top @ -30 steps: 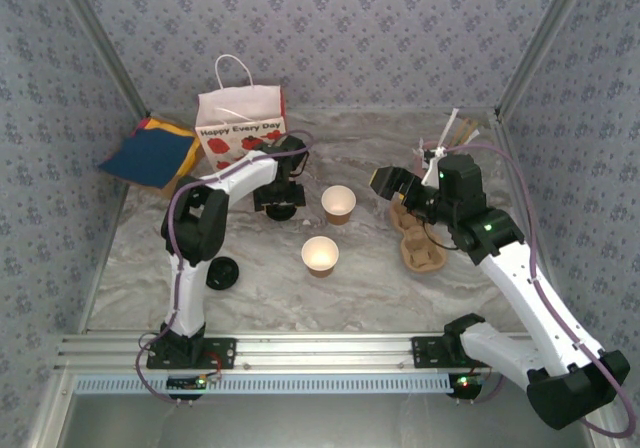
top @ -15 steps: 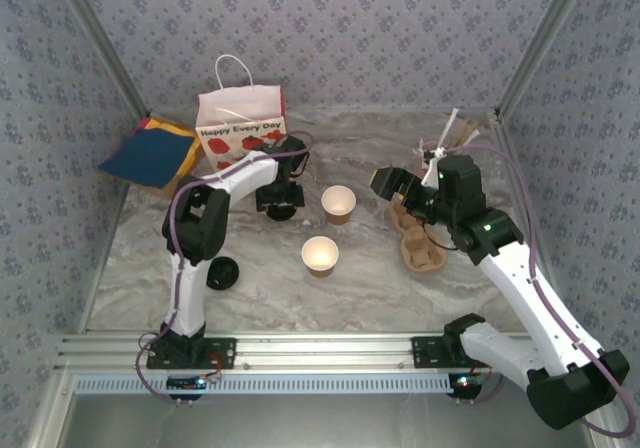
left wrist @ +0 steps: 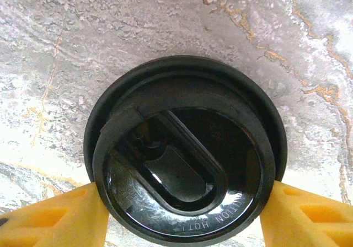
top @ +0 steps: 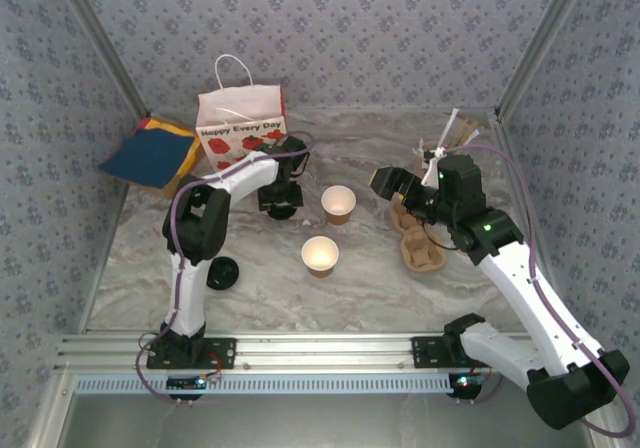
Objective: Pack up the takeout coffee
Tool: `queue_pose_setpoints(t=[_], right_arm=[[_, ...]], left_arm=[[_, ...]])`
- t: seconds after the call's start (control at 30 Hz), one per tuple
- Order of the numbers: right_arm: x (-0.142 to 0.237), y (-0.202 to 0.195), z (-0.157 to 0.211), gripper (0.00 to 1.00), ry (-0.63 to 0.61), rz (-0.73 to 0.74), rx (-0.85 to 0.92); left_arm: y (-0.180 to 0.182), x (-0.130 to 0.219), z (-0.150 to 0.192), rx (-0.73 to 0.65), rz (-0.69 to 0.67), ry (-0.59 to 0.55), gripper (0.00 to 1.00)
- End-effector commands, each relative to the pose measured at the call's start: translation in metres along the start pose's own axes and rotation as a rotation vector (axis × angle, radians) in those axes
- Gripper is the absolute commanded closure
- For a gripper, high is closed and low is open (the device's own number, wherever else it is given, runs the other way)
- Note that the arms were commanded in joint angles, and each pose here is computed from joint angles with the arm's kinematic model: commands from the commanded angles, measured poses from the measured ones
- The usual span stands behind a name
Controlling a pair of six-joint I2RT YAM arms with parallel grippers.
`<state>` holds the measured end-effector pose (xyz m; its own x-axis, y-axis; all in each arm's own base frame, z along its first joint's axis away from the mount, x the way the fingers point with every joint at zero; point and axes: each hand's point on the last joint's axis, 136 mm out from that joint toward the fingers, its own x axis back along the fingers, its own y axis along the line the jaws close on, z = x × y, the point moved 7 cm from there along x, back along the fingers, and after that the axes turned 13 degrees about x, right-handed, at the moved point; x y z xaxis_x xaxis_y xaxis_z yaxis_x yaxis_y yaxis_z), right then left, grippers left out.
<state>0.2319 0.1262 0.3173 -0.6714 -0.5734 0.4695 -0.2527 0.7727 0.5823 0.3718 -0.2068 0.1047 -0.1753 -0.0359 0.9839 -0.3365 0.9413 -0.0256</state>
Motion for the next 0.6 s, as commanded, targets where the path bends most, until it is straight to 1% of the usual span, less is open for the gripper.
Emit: queue_pose_setpoints(t=[0.0, 0.03, 0.33, 0.57], right_arm=[[0.000, -0.001, 0.002, 0.00, -0.003, -0.006, -0.007], [0.000, -0.001, 0.002, 0.00, -0.004, -0.007, -0.007], [-0.003, -0.001, 0.004, 0.00, -0.002, -0.014, -0.008], [-0.004, 0.001, 0.005, 0.00, -0.001, -0.021, -0.005]], left_arm=[[0.004, -0.001, 0.003, -0.002, -0.006, 0.019, 0.36], [0.004, 0.002, 0.002, 0.001, -0.004, 0.013, 0.38], [0.008, 0.025, 0.002, 0.012, 0.024, -0.019, 0.38], [0.014, 0.027, 0.007, 0.015, 0.018, -0.014, 0.38]])
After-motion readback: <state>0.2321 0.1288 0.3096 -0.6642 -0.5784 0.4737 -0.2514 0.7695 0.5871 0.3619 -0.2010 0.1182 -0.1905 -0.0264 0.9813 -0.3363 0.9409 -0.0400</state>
